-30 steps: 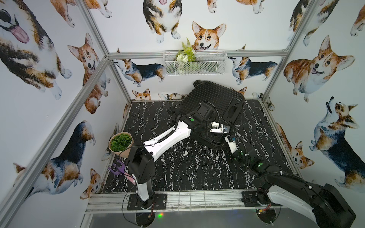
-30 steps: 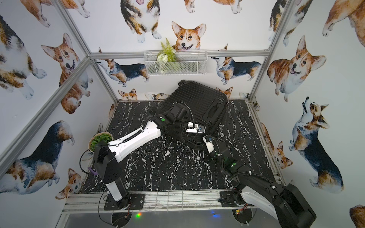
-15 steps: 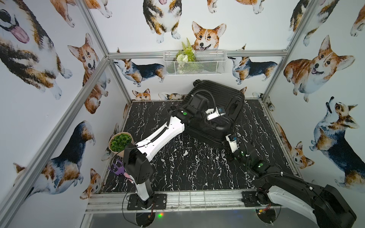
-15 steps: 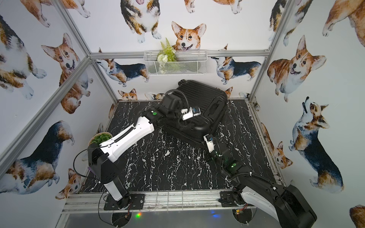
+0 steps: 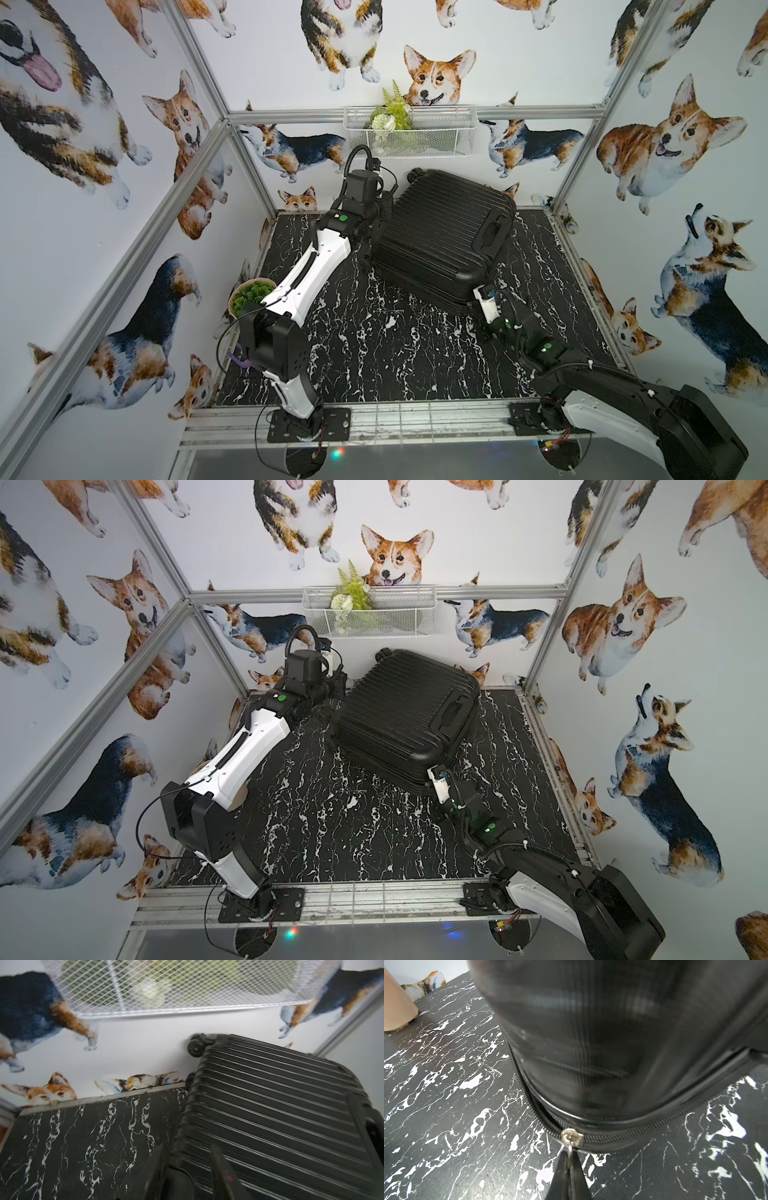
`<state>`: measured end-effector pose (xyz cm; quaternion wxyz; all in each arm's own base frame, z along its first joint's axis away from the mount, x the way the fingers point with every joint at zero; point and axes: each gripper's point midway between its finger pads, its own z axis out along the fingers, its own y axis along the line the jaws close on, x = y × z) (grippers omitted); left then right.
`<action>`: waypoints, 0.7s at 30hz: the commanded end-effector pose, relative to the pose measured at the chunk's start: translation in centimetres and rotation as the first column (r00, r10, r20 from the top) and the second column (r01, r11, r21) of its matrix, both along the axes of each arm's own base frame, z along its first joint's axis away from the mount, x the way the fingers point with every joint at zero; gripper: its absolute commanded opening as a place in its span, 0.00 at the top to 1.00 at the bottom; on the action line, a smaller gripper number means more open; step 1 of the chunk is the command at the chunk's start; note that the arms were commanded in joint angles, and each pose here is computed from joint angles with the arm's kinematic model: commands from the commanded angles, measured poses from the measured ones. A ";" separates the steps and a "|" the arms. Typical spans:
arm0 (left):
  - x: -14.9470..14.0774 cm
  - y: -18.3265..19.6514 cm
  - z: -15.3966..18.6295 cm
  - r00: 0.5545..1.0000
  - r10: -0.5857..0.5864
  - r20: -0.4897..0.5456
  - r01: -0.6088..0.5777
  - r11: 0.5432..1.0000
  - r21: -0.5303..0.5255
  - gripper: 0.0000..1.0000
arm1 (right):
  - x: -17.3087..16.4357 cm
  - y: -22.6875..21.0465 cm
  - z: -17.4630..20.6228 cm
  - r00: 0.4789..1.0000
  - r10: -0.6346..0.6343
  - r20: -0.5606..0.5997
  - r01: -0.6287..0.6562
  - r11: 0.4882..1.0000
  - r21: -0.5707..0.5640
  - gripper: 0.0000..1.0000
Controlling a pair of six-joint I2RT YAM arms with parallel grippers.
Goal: Close the suitcase zippers
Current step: Adjust the suitcase at the center of the board.
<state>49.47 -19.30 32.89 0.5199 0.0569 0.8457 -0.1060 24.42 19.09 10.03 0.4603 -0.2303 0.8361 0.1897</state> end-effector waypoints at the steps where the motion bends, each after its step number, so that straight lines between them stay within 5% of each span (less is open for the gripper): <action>1: 1.4 2.1 -2.7 0.988 0.112 -0.109 -0.118 0.992 -0.046 0.65 | 0.2 0.5 0.9 1.000 0.011 0.019 -0.011 1.000 0.020 1.00; 10: 3.6 1.3 -9.0 0.949 0.047 -0.311 -0.032 0.998 0.051 0.66 | 0.1 0.3 1.3 1.000 0.006 0.025 -0.006 1.000 0.021 1.00; 21: -0.1 2.7 -14.7 0.838 0.050 -0.543 0.089 0.970 0.226 0.64 | 0.6 -1.4 2.3 0.994 -0.071 0.084 0.071 0.997 0.003 1.00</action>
